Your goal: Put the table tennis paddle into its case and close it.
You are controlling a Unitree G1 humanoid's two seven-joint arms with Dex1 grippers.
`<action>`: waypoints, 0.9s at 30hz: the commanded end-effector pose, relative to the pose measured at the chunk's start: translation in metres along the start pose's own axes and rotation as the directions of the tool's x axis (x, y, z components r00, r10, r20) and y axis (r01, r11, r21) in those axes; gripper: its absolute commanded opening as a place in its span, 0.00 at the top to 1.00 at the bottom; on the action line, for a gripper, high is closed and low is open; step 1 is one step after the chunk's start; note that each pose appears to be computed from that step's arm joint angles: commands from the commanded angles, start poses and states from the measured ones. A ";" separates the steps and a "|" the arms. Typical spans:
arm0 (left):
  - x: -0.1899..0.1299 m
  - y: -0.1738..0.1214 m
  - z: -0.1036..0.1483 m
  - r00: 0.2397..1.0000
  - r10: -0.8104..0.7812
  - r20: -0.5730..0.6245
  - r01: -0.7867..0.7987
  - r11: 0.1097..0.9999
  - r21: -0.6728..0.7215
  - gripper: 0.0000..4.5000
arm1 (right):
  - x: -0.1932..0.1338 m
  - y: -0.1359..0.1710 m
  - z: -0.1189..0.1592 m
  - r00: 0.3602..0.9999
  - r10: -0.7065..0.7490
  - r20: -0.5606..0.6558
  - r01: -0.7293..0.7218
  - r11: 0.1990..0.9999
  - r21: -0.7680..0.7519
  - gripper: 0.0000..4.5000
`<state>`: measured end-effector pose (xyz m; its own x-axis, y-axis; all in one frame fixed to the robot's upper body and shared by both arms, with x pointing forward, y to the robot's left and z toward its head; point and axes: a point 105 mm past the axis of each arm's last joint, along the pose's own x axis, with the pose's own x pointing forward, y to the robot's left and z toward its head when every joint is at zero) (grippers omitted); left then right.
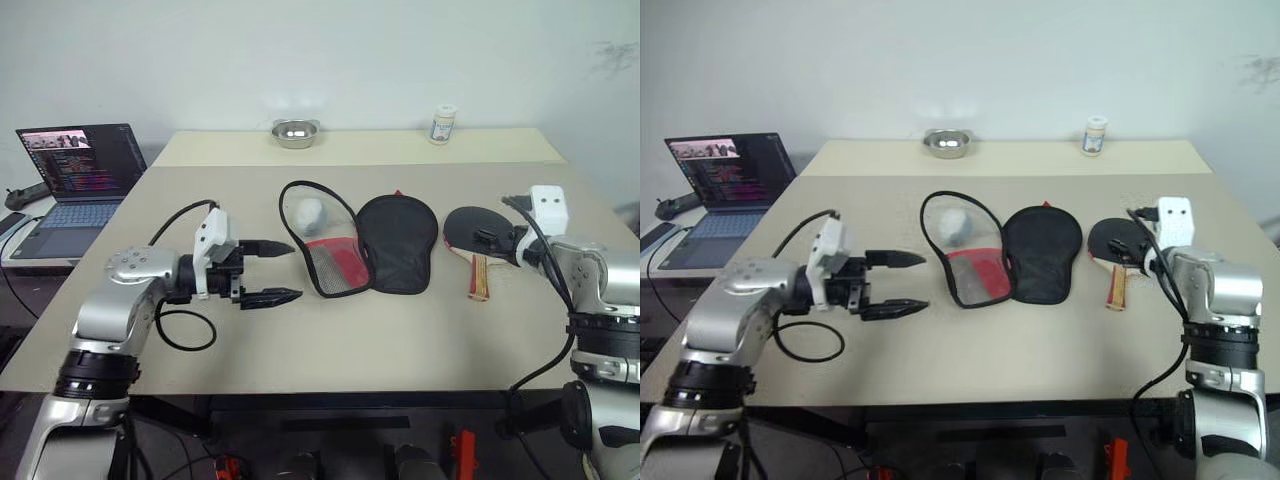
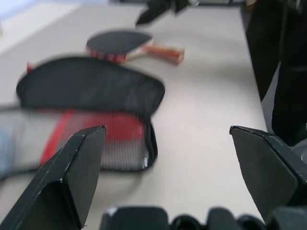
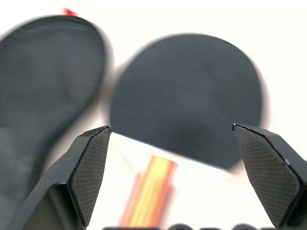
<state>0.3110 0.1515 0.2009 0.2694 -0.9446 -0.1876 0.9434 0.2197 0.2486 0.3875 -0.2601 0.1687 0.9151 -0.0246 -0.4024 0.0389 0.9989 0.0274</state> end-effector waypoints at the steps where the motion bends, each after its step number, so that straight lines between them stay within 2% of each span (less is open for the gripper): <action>1: 0.012 -0.003 0.022 0.997 -0.056 0.048 0.052 0.996 0.077 0.00 | -0.009 -0.006 0.003 0.997 -0.071 0.035 0.070 0.997 0.022 0.01; 13: 0.032 0.003 0.028 0.992 -0.107 0.061 0.100 0.988 0.116 0.00 | 0.016 0.014 -0.026 0.997 -0.073 -0.038 0.075 0.996 0.057 0.01; 27: 0.027 0.007 0.019 0.997 -0.049 0.054 0.043 0.994 0.105 0.00 | 0.043 0.032 -0.033 0.996 -0.061 -0.062 0.060 0.998 -0.013 0.01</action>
<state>0.3205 0.1190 0.2069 0.1924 -0.9676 -0.1637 0.9443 0.1371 0.2993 0.4098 -0.2304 0.1137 0.8681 -0.0868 -0.4887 0.0964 0.9953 -0.0055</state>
